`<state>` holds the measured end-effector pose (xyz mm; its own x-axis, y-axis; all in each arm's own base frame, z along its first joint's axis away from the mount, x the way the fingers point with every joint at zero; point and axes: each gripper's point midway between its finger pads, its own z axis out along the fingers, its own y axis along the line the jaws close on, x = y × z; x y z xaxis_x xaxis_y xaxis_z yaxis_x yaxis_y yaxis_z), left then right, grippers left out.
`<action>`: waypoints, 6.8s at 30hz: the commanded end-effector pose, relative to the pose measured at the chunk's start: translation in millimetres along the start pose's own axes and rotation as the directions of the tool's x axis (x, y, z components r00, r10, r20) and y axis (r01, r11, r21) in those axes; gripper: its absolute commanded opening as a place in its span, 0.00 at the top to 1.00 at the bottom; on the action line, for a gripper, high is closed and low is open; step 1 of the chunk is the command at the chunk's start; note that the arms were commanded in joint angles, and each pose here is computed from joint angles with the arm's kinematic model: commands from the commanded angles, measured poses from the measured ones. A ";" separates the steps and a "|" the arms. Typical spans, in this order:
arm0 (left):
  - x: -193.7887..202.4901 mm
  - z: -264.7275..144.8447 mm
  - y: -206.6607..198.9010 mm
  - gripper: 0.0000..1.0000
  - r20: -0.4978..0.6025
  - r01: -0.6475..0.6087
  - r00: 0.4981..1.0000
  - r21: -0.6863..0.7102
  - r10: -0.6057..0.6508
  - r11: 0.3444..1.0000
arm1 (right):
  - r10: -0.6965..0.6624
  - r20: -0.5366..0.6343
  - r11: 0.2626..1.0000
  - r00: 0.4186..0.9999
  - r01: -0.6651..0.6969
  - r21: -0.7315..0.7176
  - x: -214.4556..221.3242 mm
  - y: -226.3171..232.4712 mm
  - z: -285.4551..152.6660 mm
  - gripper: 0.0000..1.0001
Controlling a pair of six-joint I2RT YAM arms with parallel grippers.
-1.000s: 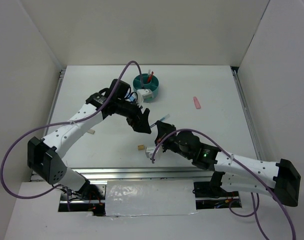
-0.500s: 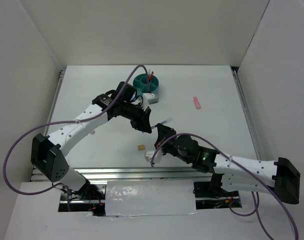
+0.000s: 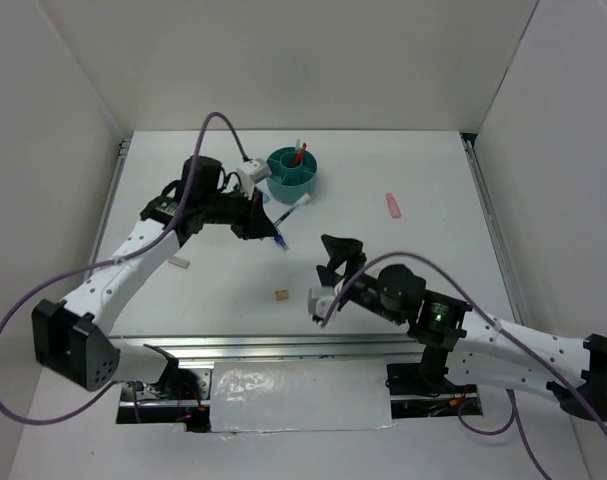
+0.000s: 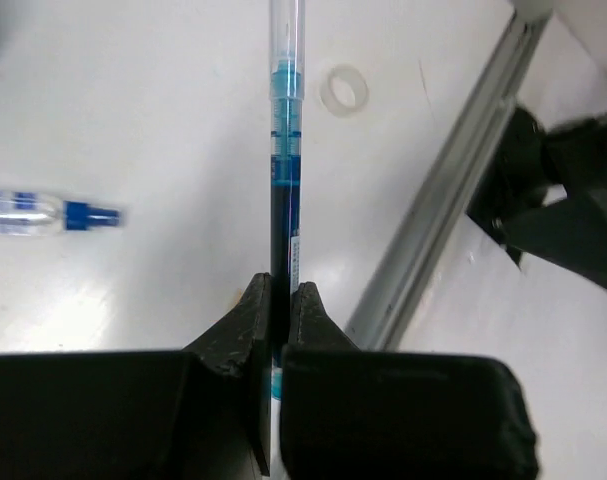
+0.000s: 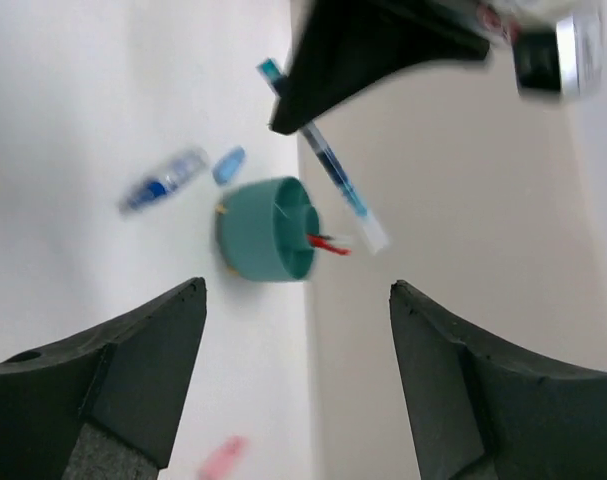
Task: Sort the stationery into containers
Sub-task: Pick up the pen from the center of the board, then place the pen in the storage box, then pick up the stationery from the center of the board, then place the stationery in the storage box.
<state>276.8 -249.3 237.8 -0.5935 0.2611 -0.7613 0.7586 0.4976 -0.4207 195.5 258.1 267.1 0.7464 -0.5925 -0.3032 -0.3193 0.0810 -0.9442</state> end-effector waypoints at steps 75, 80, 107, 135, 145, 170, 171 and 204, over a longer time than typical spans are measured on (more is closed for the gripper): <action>-43.5 -95.7 113.1 0.01 0.366 0.230 0.929 -0.461 -0.052 0.857 | 0.956 0.113 0.228 0.270 -0.928 0.294 220.1 -170.5 237.1 1.00; -37.2 -91.2 115.7 0.01 0.358 0.227 0.932 -0.454 -0.057 0.862 | 0.953 0.126 0.232 0.277 -0.930 0.285 221.9 -175.7 243.1 1.00; 2.1 -56.3 114.3 0.01 0.136 -0.053 0.985 -0.359 0.109 0.932 | 0.956 -0.038 0.289 0.289 -0.920 0.265 252.7 -87.9 280.9 0.69; 39.7 63.1 143.8 0.31 -0.190 -0.871 0.172 0.428 0.967 0.239 | 0.997 0.069 0.020 0.042 -0.954 0.300 236.1 -185.0 76.0 0.45; 83.8 99.4 168.9 0.38 -0.209 -0.770 -0.135 0.637 0.969 0.030 | 0.996 0.081 -0.056 -0.025 -0.913 0.405 262.6 -165.5 -6.2 0.46; 65.4 121.5 188.2 0.90 -0.250 -0.806 -0.190 0.592 0.949 -0.006 | 0.996 0.072 -0.082 -0.057 -0.907 0.412 263.5 -145.6 -30.6 0.51; 51.9 117.8 177.9 0.91 -0.242 -0.830 -0.169 0.557 0.955 -0.005 | 0.996 0.071 -0.081 -0.057 -0.908 0.411 263.0 -145.5 -31.1 0.51; -200.0 -0.9 200.8 1.00 0.695 -0.266 0.677 -0.078 0.243 0.961 | 0.995 0.037 -0.104 -0.097 -0.902 0.418 272.0 -129.8 -30.8 0.54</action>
<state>545.9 -198.0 261.1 -0.1886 -0.2336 -0.9539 0.8251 0.4891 -0.2829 421.3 67.2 313.8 -0.3652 0.1743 -0.9145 -0.4002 0.8575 0.3232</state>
